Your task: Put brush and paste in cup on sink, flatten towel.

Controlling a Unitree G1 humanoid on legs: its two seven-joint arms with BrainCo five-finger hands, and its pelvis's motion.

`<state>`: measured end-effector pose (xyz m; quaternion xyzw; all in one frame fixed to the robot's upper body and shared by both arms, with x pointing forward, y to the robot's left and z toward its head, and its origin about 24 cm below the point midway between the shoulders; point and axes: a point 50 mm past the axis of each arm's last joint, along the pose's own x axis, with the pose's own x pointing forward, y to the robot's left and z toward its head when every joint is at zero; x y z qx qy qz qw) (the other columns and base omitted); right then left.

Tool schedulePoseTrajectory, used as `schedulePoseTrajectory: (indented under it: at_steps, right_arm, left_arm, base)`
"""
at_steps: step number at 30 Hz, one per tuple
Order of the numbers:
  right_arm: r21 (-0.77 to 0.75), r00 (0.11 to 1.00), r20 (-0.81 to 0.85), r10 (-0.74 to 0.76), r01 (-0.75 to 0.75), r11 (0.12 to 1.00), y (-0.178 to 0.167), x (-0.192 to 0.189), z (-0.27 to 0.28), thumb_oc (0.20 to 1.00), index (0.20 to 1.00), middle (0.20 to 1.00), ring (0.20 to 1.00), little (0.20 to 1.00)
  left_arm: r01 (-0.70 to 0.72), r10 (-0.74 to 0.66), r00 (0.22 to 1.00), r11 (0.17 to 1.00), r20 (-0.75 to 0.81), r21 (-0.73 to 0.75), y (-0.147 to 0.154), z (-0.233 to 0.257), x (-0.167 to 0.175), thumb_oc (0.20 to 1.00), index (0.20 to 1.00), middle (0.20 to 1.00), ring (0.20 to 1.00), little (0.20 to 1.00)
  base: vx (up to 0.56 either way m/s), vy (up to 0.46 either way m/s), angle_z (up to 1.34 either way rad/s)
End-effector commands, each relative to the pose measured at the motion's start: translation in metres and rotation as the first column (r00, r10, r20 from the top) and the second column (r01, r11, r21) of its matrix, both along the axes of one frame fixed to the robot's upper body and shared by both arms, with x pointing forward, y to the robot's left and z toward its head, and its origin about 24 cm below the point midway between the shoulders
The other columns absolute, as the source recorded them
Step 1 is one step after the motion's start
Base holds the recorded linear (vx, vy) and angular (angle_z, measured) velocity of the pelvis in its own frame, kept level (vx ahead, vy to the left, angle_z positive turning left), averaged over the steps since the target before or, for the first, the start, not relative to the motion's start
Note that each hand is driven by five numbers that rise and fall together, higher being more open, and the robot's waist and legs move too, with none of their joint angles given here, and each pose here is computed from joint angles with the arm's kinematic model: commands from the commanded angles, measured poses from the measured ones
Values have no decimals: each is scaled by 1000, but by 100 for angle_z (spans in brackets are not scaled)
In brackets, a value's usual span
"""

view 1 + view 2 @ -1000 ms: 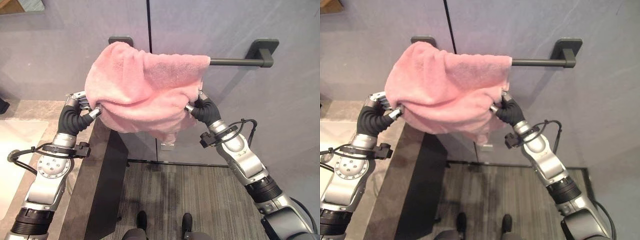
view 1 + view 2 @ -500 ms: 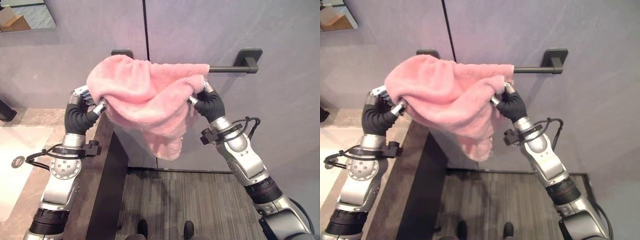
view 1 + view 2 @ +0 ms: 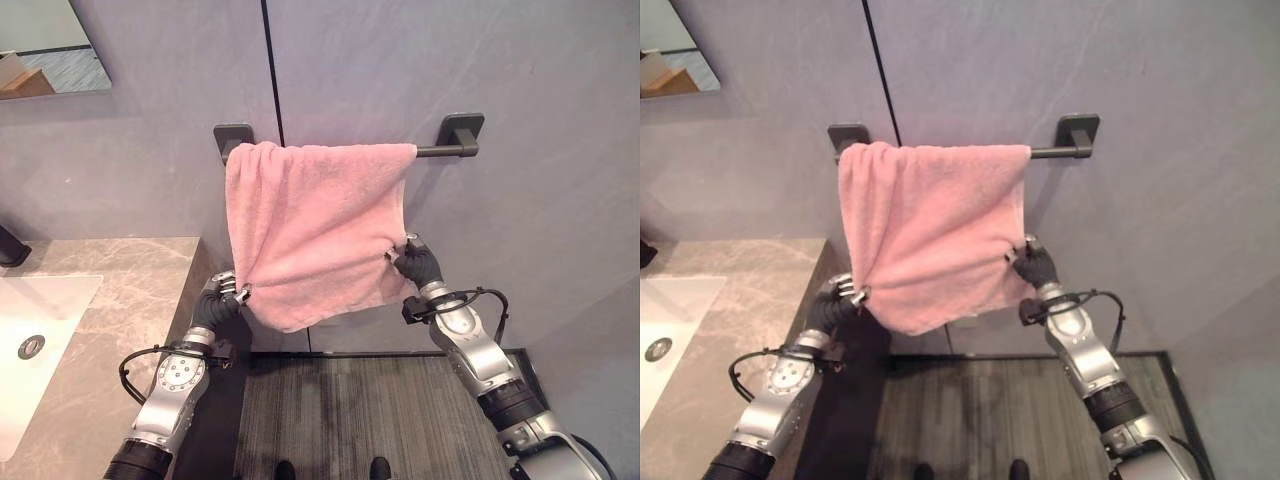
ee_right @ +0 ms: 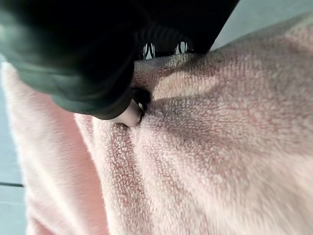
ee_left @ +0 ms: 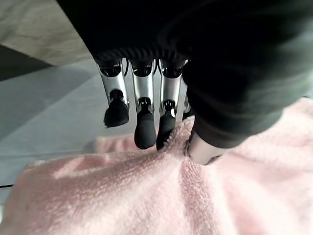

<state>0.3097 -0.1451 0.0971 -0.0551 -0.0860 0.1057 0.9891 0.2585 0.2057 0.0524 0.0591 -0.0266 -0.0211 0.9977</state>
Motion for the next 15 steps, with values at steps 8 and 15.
schedulePoseTrajectory:
  at_steps: [8, 15]
  right_arm:
    - [98, 898, 439, 40, -92, 991, 17, -6, 101, 200, 200, 200, 200, 200]
    - [159, 853, 521, 15, -114, 981, 17, -18, 114, 200, 200, 200, 200, 200]
  left_arm:
    - [-30, 22, 912, 999, 409, 13, 8, 94, 16, 200, 200, 200, 200, 200]
    - [36, 56, 864, 984, 501, -172, -3, 111, 14, 200, 200, 200, 200, 200]
  base:
    - [0, 0, 0]
    - [0, 0, 0]
